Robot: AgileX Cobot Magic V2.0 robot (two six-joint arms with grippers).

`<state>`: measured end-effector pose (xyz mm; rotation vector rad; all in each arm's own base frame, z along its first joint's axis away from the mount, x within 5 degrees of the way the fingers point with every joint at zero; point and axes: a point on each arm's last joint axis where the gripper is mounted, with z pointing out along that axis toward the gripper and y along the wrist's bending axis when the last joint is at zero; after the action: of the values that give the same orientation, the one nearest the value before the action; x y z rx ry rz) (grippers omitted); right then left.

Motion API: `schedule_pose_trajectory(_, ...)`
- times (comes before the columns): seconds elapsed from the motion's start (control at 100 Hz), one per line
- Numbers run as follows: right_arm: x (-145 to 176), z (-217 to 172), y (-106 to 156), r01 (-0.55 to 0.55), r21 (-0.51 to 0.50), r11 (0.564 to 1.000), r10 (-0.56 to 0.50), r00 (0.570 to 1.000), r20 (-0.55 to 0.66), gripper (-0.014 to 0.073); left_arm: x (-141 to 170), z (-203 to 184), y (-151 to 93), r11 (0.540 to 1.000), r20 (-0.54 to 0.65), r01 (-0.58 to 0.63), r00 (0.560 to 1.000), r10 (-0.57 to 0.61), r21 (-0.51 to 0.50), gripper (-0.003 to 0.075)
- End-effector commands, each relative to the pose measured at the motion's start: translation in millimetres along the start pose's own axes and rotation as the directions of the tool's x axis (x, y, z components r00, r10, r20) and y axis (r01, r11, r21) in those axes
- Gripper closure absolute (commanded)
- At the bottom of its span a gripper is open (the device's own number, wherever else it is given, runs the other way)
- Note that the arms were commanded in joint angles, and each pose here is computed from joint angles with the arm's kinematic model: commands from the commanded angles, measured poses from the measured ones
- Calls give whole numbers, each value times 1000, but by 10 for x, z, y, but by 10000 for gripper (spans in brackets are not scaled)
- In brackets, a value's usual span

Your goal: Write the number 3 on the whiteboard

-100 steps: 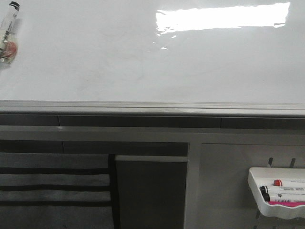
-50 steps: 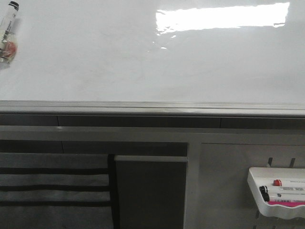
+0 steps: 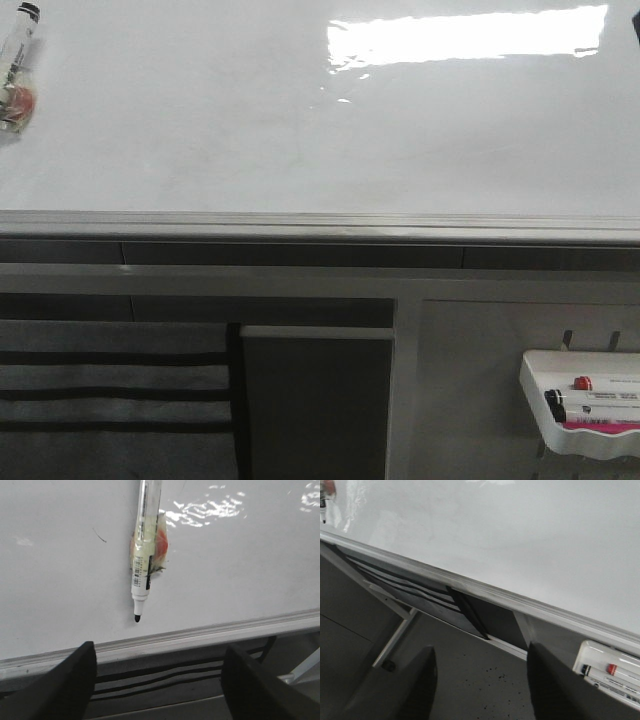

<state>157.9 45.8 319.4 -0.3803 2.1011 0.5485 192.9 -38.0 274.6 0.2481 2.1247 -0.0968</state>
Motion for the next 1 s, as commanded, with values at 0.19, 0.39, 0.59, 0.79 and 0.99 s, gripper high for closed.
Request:
schedule_pose_trajectory(0.19, -135, -51, 57, 11, -40, 999, -8, 998, 57, 230, -343, 440, 7, 997, 21, -74, 997, 74, -9, 228)
schedule_pose_trajectory(0.39, -119, -51, 74, 12, -59, 998, -9, 999, 40, 230, -467, 691, 121, 997, -12, -68, 998, 68, -41, 228)
schedule_pose_trajectory(0.59, -118, -51, 76, 12, -61, 998, -9, 999, 39, 230, -529, 842, 135, 997, -16, -71, 997, 70, -42, 228)
schedule_pose_trajectory(0.79, -118, -51, 76, 12, -61, 998, -9, 999, 39, 230, -542, 906, 136, 997, 1, -71, 997, 71, -42, 252)
schedule_pose_trajectory(0.99, -121, -51, 73, 12, -58, 998, -9, 999, 42, 230, -541, 908, 129, 997, 1, -72, 997, 72, -40, 456)
